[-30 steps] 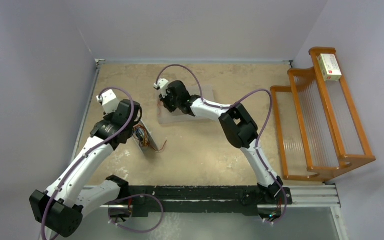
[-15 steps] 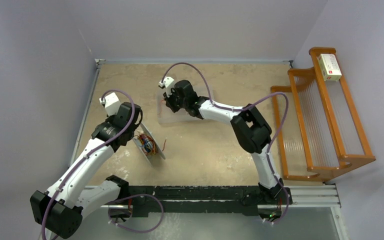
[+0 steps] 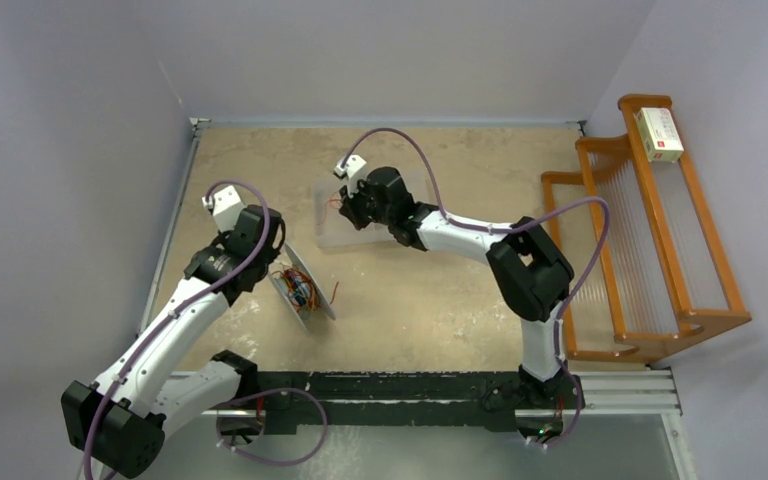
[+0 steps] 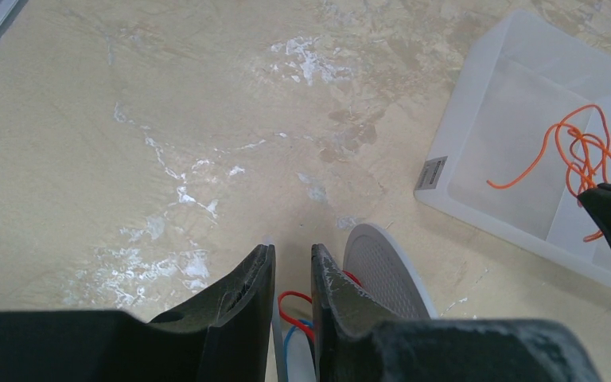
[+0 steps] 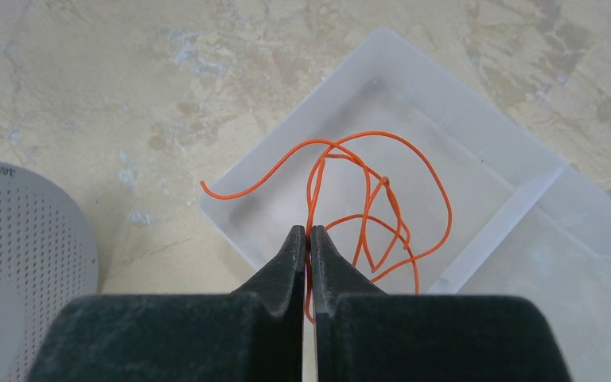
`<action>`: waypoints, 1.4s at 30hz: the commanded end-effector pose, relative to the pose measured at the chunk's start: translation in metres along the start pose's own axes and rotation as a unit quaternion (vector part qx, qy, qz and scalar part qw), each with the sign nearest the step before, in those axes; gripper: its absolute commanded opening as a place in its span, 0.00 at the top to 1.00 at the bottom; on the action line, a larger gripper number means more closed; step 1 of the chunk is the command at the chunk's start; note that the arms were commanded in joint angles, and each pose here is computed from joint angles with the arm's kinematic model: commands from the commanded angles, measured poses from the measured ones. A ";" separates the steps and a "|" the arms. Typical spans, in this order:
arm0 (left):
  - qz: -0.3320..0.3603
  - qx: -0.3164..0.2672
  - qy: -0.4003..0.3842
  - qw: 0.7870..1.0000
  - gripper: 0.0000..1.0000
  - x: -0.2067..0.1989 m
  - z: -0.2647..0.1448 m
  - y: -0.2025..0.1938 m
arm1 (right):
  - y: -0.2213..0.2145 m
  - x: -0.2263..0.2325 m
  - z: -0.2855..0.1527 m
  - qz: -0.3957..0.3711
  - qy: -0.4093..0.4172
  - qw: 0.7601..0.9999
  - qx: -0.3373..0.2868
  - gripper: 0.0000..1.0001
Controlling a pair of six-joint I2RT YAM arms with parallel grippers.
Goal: Wrap the cables
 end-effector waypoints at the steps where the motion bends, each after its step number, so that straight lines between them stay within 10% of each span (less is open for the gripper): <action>1: -0.008 -0.003 -0.011 1.000 0.78 -0.003 -0.005 0.005 | 0.035 0.000 -0.020 0.006 -0.001 0.998 -0.059 1.00; 17: 0.004 -0.091 -0.009 0.996 0.53 -0.014 -0.041 0.073 | 0.077 0.005 -0.098 -0.006 -0.003 0.994 -0.112 1.00; 24: 0.042 -0.065 -0.155 0.985 0.49 -0.058 -0.081 0.106 | 0.105 0.011 -0.159 -0.028 0.002 0.984 -0.177 1.00; 31: 0.073 0.036 -0.365 0.928 0.47 -0.111 -0.127 0.105 | 0.113 0.023 -0.205 -0.057 0.029 0.976 -0.207 1.00; 38: 0.099 0.151 -0.579 0.795 0.46 -0.141 -0.172 0.077 | 0.113 0.035 -0.235 -0.088 0.062 0.965 -0.240 1.00; 42: 0.119 0.162 -0.599 0.775 0.46 -0.143 -0.172 0.070 | 0.117 0.040 -0.242 -0.095 0.081 0.960 -0.251 1.00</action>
Point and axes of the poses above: each gripper's point midway between its finger pads, its own z axis out along the fingers, its own x axis along the line the jaws close on, y = z × x, the point moved 6 cm from there along -z, back along the fingers, and after that the axes turned 8 degrees about -z, right-handed, at the moved point
